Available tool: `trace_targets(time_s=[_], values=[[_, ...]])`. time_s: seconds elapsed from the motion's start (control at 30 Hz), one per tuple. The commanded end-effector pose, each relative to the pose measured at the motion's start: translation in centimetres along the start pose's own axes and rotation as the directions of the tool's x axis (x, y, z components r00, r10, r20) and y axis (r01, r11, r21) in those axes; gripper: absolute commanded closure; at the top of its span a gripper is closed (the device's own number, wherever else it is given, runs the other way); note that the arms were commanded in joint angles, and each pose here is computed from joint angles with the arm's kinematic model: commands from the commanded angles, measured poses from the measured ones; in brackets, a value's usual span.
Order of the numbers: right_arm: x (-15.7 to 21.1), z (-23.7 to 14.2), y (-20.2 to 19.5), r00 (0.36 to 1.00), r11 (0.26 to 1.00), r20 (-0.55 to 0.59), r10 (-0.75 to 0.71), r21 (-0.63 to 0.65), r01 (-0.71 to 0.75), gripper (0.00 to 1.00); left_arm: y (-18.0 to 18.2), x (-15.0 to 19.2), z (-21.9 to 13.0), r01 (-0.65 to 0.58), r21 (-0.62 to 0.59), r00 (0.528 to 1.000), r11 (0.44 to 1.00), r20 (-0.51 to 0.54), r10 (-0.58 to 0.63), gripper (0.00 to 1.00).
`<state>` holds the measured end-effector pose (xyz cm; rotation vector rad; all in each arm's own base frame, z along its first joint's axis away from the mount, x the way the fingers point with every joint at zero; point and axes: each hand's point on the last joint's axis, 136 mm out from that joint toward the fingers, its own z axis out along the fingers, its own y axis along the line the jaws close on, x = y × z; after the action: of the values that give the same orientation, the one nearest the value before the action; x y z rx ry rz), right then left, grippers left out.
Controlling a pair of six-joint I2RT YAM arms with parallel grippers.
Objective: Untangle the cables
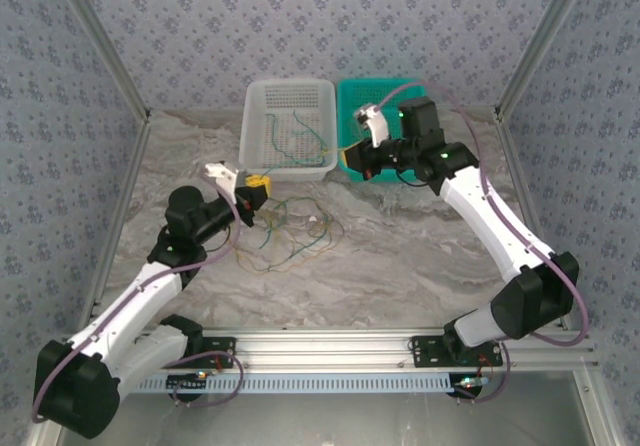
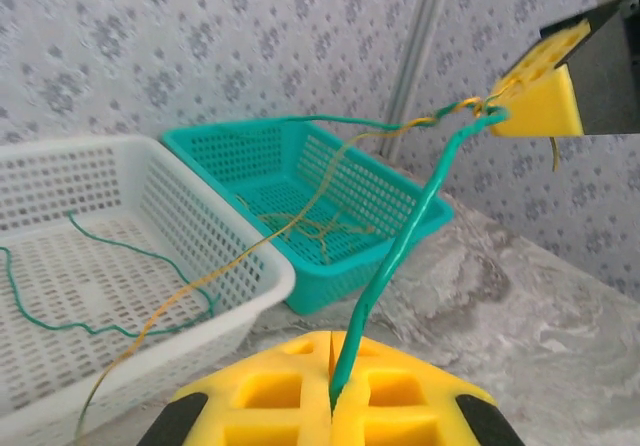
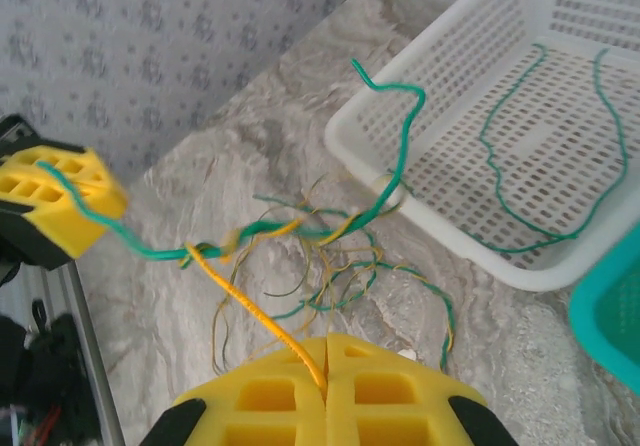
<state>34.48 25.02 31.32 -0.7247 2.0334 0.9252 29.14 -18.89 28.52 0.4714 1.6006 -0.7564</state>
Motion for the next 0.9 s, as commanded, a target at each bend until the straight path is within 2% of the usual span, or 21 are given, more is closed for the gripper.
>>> trace_targets(time_s=[0.0,0.13,0.27,0.33,0.53,0.7,0.87], values=[[-2.0,-2.5,-0.8,0.991,0.996,0.094,0.094,-0.001,-0.095,1.0,2.4,-2.1,-1.2,0.02,-0.125,0.997,0.992,0.077,-0.01,1.0],[-2.9,-4.3,-2.0,0.979,0.987,0.14,0.15,0.03,-0.156,1.0,4.8,-2.5,-2.2,0.045,-0.242,0.995,0.969,0.102,-0.021,1.0],[-4.1,-6.8,-4.3,0.94,0.96,0.231,0.25,0.07,-0.273,1.0,6.8,-2.8,-3.4,0.081,-0.331,0.989,0.94,0.14,-0.036,1.0],[-4.7,-8.0,-4.6,0.927,0.954,0.266,0.265,0.066,-0.292,1.0,7.8,-3.0,-4.0,0.091,-0.376,0.988,0.922,0.152,-0.035,1.0],[-6.0,-12.7,-6.5,0.879,0.919,0.396,0.267,0.17,-0.356,1.0,10.1,-4.1,-6.1,0.146,-0.471,0.976,0.87,0.214,-0.048,1.0],[-7.5,-18.2,-9.3,0.797,0.852,0.549,0.253,0.263,-0.452,1.0,11.4,-4.8,-7.0,0.185,-0.504,0.966,0.843,0.251,-0.063,1.0],[-9.2,-20.9,-9.8,0.774,0.84,0.599,0.204,0.299,-0.454,1.0,11.4,-5.4,-7.1,0.201,-0.485,0.96,0.851,0.27,-0.073,1.0]])
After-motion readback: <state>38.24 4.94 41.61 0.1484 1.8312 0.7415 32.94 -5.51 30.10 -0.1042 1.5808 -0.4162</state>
